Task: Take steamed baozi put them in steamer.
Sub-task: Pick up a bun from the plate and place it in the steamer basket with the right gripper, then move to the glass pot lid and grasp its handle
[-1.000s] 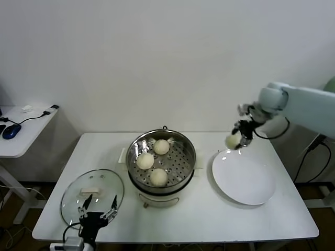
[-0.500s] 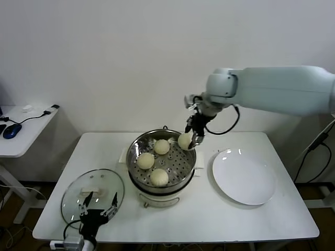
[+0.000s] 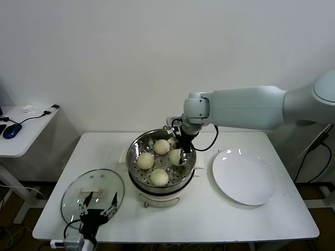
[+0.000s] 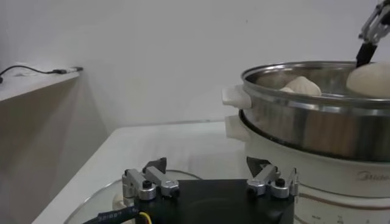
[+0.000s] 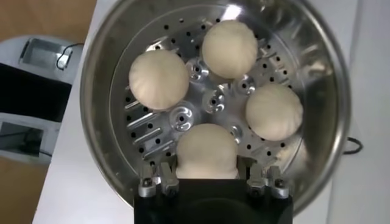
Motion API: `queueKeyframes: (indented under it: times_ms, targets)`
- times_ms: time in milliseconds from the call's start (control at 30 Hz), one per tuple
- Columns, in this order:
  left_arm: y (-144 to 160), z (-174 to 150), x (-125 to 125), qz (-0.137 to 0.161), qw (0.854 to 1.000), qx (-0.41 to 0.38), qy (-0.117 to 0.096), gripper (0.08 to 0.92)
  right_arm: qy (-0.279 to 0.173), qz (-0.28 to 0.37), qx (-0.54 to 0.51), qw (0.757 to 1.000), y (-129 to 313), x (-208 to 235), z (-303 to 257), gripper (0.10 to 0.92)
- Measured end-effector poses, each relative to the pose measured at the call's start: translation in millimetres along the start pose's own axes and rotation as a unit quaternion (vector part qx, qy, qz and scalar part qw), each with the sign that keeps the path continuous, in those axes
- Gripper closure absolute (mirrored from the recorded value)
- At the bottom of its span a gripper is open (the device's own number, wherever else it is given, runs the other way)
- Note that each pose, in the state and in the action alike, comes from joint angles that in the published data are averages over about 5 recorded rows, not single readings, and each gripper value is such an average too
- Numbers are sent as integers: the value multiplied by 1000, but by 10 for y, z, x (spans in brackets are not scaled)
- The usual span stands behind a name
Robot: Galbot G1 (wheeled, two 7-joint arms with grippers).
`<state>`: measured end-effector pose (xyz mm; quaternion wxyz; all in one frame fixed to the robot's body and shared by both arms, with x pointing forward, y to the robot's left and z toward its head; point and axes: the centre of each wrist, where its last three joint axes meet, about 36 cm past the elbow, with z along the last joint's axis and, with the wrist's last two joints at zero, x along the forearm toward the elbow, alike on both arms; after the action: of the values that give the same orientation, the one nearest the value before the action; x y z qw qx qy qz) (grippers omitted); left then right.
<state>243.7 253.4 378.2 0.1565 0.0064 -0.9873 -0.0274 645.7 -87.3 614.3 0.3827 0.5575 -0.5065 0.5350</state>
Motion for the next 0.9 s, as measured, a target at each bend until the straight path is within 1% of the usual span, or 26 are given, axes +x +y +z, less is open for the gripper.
queueKeyframes:
  times_ms: [200,267,433,533,767,900]
  targets:
    - [8,-1,1,-1,1000,2,0,177,8,0,2,1000,12,-161,-8,372]
    - [7,-1,3,-1,1000,2,0,177,7,1,2,1000,10,-195,-14,352]
    - [4,-2,18,0,1000,3,1,177,-2,1,3,1000,-5,-214,-11,234]
    - [6,-7,28,0,1000,3,1,177,-10,-3,6,1000,-17,-180,3,205]
    - [21,-43,38,-1,1000,8,-4,177,-46,0,3,999,-64,103,120,199]
    - [49,-83,26,-4,1000,12,-14,177,-89,25,-21,995,-103,345,311,200]
